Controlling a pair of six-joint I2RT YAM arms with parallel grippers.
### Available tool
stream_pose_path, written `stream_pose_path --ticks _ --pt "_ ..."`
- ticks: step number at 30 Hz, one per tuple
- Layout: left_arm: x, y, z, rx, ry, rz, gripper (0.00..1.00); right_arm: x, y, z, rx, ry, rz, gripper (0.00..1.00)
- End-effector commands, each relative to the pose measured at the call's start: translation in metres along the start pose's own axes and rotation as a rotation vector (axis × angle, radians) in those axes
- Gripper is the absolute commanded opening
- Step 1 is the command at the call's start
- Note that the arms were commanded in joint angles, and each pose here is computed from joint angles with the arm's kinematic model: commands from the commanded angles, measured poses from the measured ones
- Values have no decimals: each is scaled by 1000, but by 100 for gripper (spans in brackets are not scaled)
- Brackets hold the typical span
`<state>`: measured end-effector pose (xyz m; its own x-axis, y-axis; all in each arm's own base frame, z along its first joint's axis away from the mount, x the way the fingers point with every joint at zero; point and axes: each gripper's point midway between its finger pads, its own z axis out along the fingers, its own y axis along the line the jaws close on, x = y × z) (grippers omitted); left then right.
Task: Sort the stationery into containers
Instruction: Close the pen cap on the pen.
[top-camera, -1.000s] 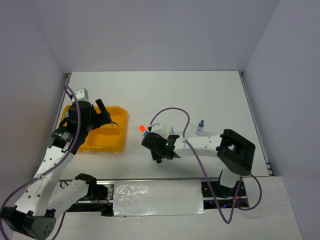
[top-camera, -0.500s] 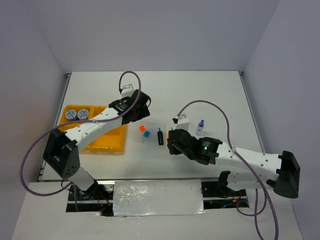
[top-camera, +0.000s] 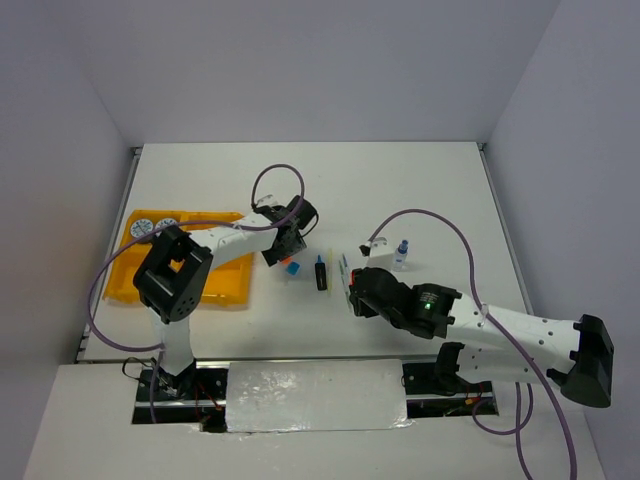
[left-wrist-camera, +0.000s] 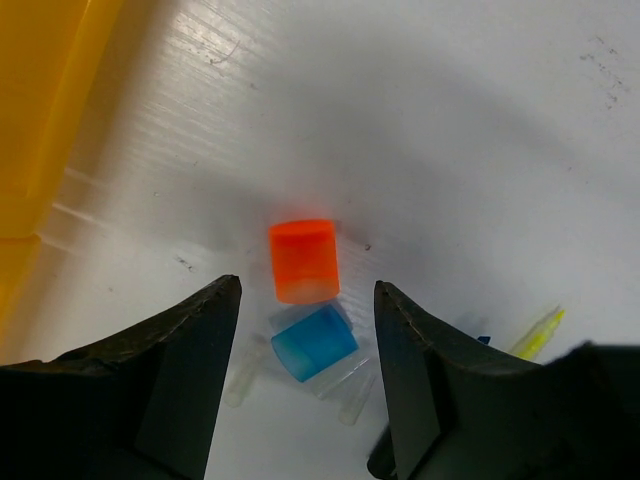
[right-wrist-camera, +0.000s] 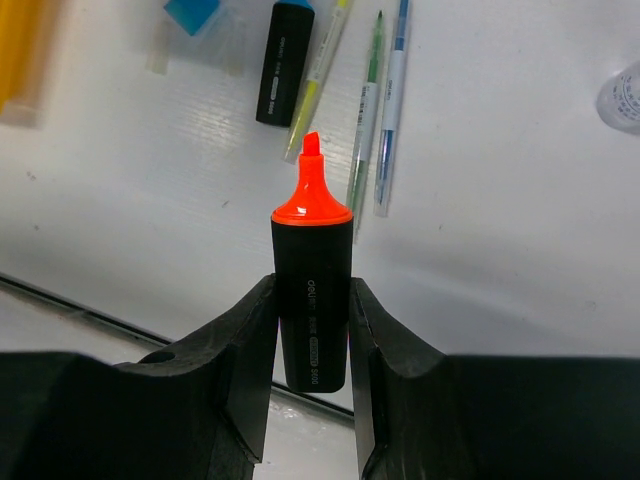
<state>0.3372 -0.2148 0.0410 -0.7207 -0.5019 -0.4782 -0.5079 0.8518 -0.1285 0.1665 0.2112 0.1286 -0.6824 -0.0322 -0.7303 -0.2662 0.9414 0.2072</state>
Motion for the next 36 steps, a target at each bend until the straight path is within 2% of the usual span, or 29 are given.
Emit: stream_pose_path --ticks 1,5,22,23,30,36 --pt "1 -9 8 10 -5 -37 68 -7 3 3 -7 -29 4 12" --pt "7 -2 16 -25 0 -34 65 -8 6 3 -20 -38 6 12" --pt "0 9 28 -84 -38 -41 64 -4 11 4 -47 -23 7 10" --pt "1 8 29 -82 -36 -39 61 -5 10 4 -44 -25 10 10" --pt "3 10 33 -77 -30 -44 55 -7 14 3 -58 -25 8 9" --pt "2 9 40 -62 -18 -44 33 -4 25 3 -128 -20 -6 7"
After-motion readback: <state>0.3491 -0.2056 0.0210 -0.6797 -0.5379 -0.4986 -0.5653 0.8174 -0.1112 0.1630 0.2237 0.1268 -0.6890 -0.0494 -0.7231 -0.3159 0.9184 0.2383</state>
